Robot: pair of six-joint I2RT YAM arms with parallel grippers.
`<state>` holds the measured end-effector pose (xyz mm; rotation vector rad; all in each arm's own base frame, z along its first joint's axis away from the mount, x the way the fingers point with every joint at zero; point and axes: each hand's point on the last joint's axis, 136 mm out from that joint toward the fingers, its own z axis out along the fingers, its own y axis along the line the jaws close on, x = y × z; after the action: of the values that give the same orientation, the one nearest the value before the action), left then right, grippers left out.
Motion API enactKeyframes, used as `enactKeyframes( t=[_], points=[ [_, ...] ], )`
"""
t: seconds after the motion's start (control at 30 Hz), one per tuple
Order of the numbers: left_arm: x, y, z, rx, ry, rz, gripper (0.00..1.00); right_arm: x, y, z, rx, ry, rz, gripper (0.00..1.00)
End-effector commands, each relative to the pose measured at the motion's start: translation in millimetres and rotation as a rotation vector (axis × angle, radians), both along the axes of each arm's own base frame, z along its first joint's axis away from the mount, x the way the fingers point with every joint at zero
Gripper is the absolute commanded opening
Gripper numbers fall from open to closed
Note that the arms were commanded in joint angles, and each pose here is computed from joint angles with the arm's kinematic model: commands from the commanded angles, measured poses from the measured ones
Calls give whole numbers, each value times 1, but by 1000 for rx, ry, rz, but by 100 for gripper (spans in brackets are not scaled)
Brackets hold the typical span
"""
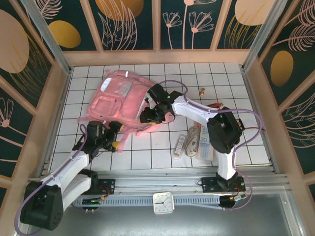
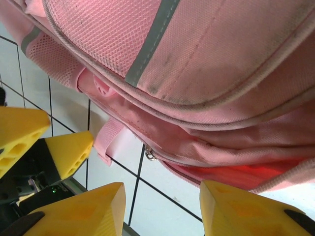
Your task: Pack the student bag
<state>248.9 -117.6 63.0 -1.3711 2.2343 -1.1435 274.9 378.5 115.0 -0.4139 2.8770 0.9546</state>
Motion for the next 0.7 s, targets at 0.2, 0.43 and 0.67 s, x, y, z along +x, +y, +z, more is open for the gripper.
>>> enactKeyframes(
  t=[0.2,0.43,0.67],
  points=[
    [29,-11,-15,-70,-43,5,70,-23,16,6,40,-44,-130,44],
    [57,-20,-17,-68,-77,-16,54,-50,41,-14,-15,-38,-135,44],
    [72,-26,-13,-72,-101,-41,4,-39,28,-23,-44,-52,-242,44]
  ],
)
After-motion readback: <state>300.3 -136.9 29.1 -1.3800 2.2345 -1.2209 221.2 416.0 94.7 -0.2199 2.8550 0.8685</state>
